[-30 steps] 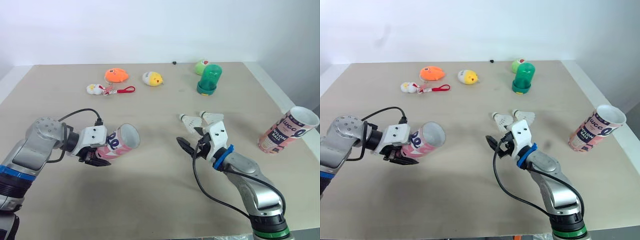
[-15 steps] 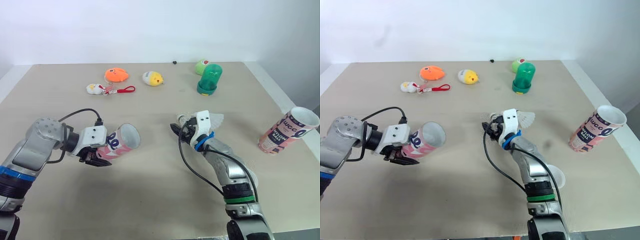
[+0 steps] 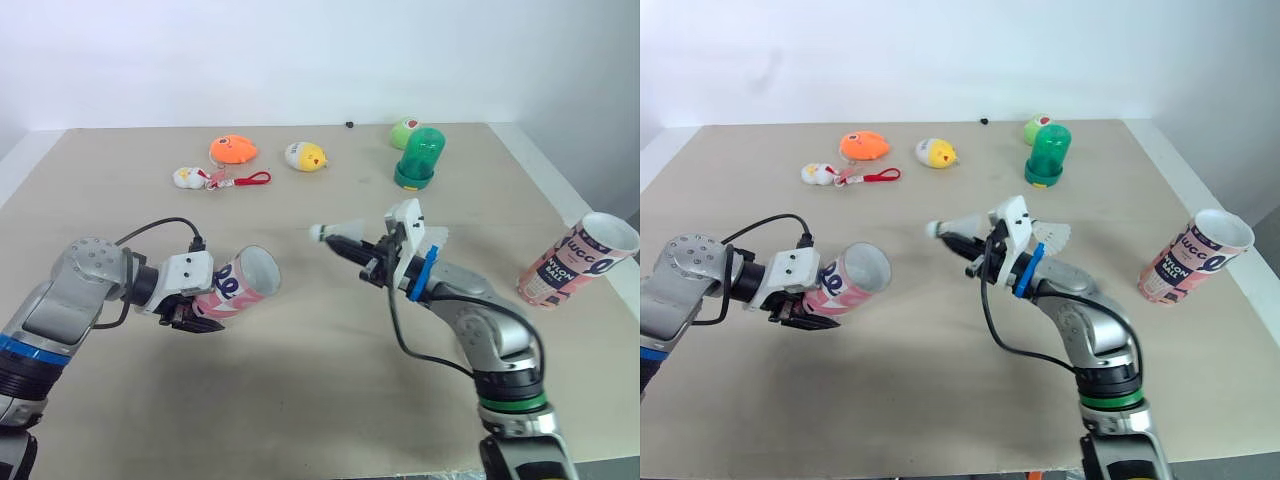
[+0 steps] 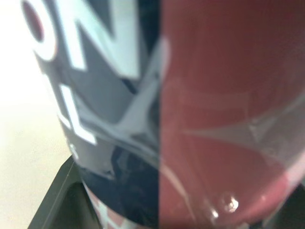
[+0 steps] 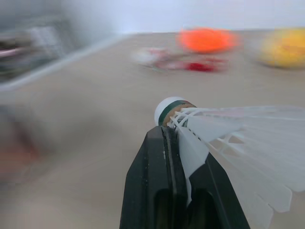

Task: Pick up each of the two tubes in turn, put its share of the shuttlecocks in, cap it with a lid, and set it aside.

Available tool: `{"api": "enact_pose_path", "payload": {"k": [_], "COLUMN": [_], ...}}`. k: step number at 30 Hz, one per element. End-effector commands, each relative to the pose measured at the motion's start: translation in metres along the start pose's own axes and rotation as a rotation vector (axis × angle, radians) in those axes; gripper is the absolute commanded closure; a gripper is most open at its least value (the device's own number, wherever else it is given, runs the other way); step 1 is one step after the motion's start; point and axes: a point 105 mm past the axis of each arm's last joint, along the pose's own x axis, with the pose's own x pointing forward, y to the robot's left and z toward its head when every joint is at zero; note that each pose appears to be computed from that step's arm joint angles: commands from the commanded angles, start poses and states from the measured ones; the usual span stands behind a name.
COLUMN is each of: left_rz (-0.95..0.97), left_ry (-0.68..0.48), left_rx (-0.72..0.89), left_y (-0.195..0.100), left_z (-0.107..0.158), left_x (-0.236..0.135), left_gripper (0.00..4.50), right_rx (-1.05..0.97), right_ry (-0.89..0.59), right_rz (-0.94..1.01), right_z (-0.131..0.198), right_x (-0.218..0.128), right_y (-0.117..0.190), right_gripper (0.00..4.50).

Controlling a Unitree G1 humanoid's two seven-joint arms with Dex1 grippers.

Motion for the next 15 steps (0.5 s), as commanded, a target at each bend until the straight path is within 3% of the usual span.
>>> {"api": "enact_pose_path", "payload": {"k": [1, 10, 12, 15], "left_rz": [-0.019, -0.029, -0.027, -0.026], "left_ry": [-0.012, -0.024, -0.025, -0.025], "left_rx": [0.011, 0.023, 0.023, 0.021], "left_y": [-0.001, -0.001, -0.001, -0.002], "left_z": [0.003, 0.008, 0.008, 0.008], "left_x": [0.005, 0.007, 0.007, 0.007], "left_gripper": [1.51, 1.51, 1.51, 1.51], "right_rx": [-0.137, -0.319, -0.298, -0.24], "right_ry": [0.034, 0.2, 0.169, 0.09], "right_rz": [0.266, 0.377, 0.4, 0.428], "right_z": [0.029, 0.009, 0.012, 0.024], "right_x": [0.007, 0.036, 0.042, 0.042], "right_y": [0.045, 0.054, 0.06, 0.069], "right_gripper": [4.46, 4.46, 4.46, 3.49]}}
